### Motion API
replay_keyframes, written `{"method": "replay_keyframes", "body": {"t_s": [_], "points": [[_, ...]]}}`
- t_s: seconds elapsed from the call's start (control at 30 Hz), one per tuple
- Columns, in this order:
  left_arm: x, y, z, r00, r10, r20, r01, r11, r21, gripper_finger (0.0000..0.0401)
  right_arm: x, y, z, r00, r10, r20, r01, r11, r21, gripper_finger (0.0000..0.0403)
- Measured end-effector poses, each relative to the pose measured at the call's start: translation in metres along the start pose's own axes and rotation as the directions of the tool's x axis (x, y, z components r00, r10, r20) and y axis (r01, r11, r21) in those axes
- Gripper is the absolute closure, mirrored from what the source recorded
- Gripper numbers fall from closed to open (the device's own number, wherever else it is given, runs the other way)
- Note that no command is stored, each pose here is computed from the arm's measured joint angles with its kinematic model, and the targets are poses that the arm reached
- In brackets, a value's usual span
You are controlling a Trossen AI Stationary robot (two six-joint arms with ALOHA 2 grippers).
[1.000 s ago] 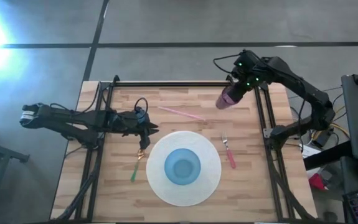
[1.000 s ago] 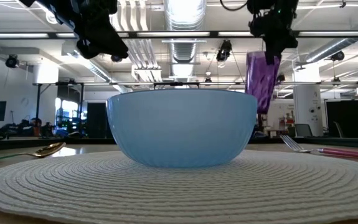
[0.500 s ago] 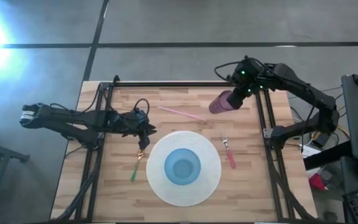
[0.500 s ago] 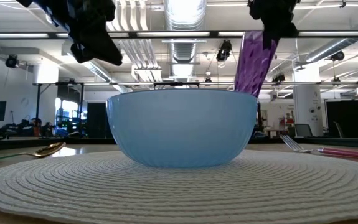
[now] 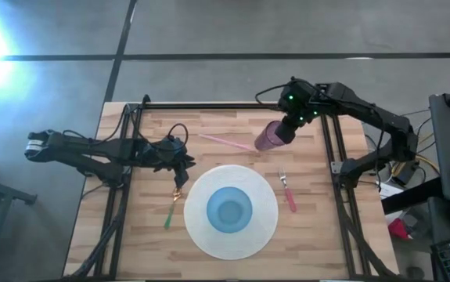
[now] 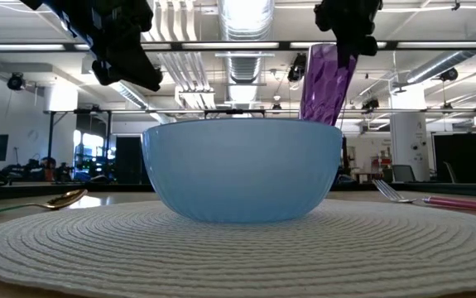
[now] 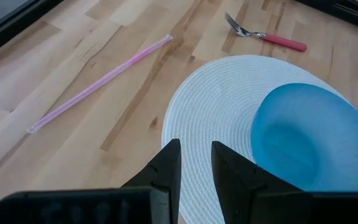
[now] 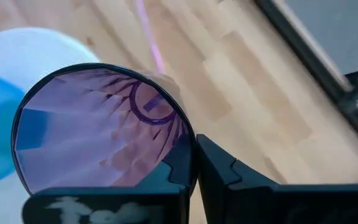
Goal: Pick & Place Utensil
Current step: Put the purple cup on the top right side of the white placemat
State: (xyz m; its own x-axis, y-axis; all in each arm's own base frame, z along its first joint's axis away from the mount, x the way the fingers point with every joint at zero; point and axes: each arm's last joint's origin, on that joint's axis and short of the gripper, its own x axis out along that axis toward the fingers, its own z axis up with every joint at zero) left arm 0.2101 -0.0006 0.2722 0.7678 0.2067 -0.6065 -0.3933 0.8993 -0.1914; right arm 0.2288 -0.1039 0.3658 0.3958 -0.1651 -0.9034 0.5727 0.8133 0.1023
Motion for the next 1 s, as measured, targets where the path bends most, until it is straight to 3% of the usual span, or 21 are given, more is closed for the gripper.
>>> {"method": "replay_keyframes", "body": {"t_s": [0.43,1.0], "points": [[0.000,0.000,0.000,1.000,0.000,0.000,0.000,1.000,0.000,0.0321,0.031,0.027,-0.001,0.986,0.013,-0.168,-0.033,0.993,-0.113,0.0392],[0.000,0.000,0.000,1.000,0.000,-0.001,0.000,1.000,0.000,0.0321,0.084,0.033,0.008,0.937,0.024,-0.349,-0.136,0.944,-0.300,0.0392]]}}
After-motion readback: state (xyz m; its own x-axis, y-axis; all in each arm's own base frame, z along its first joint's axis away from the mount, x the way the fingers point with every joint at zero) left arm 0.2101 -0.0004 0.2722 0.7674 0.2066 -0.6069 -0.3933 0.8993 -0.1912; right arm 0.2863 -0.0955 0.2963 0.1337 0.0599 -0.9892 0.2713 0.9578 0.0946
